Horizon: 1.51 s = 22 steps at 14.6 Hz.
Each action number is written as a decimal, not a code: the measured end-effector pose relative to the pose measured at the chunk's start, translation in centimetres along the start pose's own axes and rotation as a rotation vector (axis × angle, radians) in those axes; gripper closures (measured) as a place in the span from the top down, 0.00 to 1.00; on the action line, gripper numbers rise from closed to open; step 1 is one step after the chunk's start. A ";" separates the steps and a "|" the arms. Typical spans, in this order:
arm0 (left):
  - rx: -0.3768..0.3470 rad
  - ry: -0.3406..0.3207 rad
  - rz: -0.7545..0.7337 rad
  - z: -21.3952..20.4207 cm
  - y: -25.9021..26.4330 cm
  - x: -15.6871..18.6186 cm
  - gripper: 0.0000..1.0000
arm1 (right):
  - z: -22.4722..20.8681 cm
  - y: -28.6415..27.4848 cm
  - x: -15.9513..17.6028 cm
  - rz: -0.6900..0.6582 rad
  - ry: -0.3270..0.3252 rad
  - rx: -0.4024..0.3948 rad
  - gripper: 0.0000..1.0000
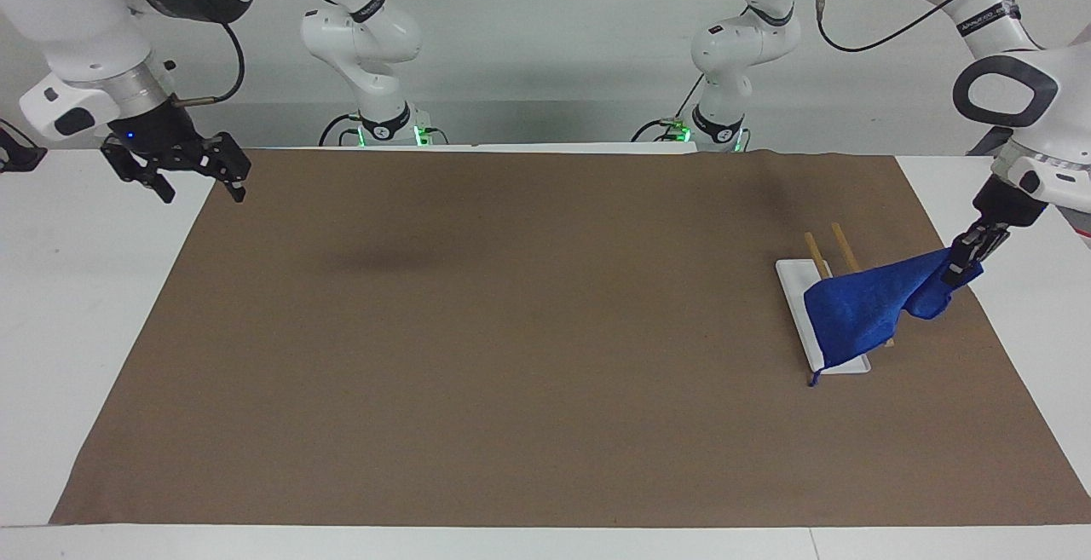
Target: Right arm passes towel to left arm to hang
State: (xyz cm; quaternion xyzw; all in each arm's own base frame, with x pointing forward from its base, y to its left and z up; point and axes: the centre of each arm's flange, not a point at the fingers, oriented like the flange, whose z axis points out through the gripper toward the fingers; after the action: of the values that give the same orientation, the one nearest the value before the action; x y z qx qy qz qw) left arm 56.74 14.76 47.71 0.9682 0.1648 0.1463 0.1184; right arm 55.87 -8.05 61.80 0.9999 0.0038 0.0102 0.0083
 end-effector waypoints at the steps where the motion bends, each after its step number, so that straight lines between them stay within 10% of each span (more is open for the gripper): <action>1: 0.011 -0.006 0.012 0.1 -0.2 -0.3 0.02 | 0.0 0.0 0.0 0.000 0.000 0.000 1.00; 5: 0.024 -0.013 0.029 0.1 -0.2 -0.9 0.04 | 0.0 0.0 0.0 0.000 0.000 0.000 1.00; 14: 0.095 -0.046 0.111 -1.8 0.6 -0.7 0.99 | 0.0 0.0 0.0 0.000 -0.001 0.000 1.00; 22: 0.228 -0.418 0.355 -9.2 13.9 -4.3 1.00 | 0.4 0.3 -0.3 0.007 -0.024 0.004 1.00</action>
State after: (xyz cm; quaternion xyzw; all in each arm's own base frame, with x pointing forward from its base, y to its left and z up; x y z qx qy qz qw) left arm 53.85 2.21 59.08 0.9981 -0.0196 -0.0571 0.0127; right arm 55.57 -8.40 61.43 1.0000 0.0003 -0.0016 0.0066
